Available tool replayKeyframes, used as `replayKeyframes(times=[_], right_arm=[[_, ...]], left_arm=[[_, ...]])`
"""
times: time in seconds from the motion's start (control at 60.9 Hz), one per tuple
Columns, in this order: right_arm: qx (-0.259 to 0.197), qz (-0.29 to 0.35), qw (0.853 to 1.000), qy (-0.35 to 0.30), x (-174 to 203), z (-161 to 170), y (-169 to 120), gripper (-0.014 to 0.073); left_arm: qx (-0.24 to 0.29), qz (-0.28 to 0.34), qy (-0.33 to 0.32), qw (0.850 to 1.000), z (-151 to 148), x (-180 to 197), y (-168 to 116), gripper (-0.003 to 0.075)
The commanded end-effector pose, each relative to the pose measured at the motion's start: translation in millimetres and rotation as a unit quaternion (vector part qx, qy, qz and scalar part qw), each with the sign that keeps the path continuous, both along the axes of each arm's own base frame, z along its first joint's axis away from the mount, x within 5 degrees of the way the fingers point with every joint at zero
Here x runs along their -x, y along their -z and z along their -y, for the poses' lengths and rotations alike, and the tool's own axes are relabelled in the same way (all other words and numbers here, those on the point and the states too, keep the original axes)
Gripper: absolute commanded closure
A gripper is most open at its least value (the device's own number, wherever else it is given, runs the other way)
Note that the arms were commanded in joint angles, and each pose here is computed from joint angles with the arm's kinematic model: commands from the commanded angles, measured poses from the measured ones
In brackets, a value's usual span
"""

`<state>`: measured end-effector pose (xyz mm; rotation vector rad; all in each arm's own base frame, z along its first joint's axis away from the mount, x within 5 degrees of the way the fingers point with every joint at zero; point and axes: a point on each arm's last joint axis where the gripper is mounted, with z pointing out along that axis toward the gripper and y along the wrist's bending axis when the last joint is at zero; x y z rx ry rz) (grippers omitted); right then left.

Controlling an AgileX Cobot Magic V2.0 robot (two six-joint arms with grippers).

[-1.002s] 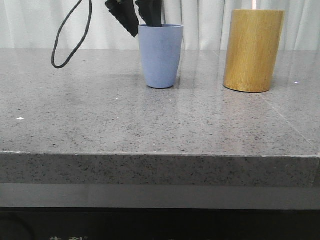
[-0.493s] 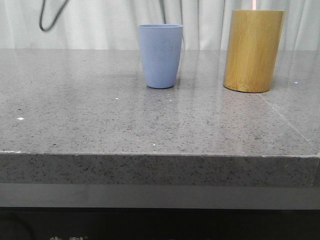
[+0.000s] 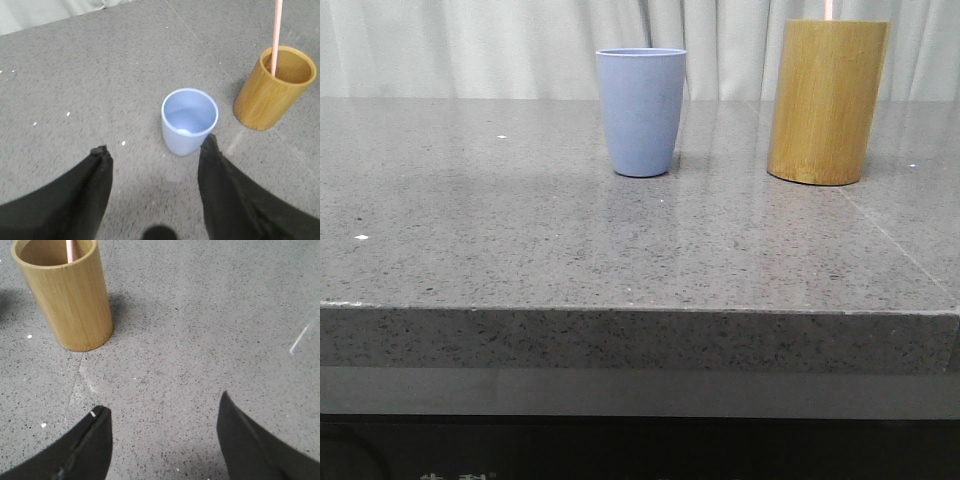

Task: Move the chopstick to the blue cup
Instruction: 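Grasp the pink chopstick in the bamboo holder with the right gripper and lift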

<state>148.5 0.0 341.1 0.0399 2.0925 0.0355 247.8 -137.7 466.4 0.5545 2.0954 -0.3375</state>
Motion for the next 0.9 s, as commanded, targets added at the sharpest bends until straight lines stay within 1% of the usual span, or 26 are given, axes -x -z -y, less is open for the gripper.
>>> replayKeyframes(times=[0.0, 0.049, 0.066, 0.131, 0.246, 0.361, 0.411, 0.591, 0.657, 0.755, 0.887], right_arm=[[0.000, 0.052, 0.999, -0.001, -2.4, -0.3, -17.3, 0.0121], [-0.003, 0.052, 0.999, -0.001, -2.4, -0.6, -17.3, 0.0121], [-0.004, 0.052, 0.999, -0.002, -2.4, -0.6, -17.3, 0.0121], [-0.008, 0.054, 0.999, -0.002, -2.5, -1.0, -17.5, 0.0121], [-0.022, 0.057, 0.998, -0.002, -2.6, -2.2, -18.7, 0.0121], [-0.037, 0.056, 0.998, -0.004, -10.0, -3.6, -26.3, 0.0121], [-0.036, 0.054, 0.998, -0.008, -14.9, -4.1, -31.7, 0.0121], [-0.044, 0.050, 0.997, -0.044, -43.8, -12.8, -56.5, 0.0121], [-0.055, 0.054, 0.995, -0.059, -57.8, -18.3, -65.7, 0.0121], [-0.068, 0.061, 0.993, -0.080, -82.7, -27.5, -79.0, 0.0121], [-0.067, 0.067, 0.991, -0.096, -120.5, -38.3, -90.9, 0.0121]], left_arm=[[0.050, 0.078, -0.005, 0.996, -18.5, 34.2, -9.8, 0.0331], [0.056, 0.089, -0.006, 0.994, -25.9, 47.4, -2.8, 0.0331], [0.053, 0.084, -0.007, 0.995, -27.2, 49.8, 4.6, 0.0331], [0.058, 0.092, -0.008, 0.994, -35.2, 64.3, 18.1, 0.0331], [0.065, 0.103, -0.010, 0.992, -47.2, 86.0, 36.4, 0.0331], [0.061, 0.096, -0.011, 0.993, -53.7, 98.1, 55.0, 0.0331], [0.057, 0.090, -0.011, 0.994, -55.3, 101.0, 61.9, 0.0331], [0.054, 0.084, -0.011, 0.995, -57.5, 105.2, 69.9, 0.0331], [0.054, 0.084, -0.011, 0.995, -57.5, 105.2, 69.9, 0.0331], [0.054, 0.083, -0.011, 0.995, -57.2, 104.6, 70.3, 0.0331], [0.054, 0.083, -0.011, 0.995, -57.2, 104.6, 70.3, 0.0331]])
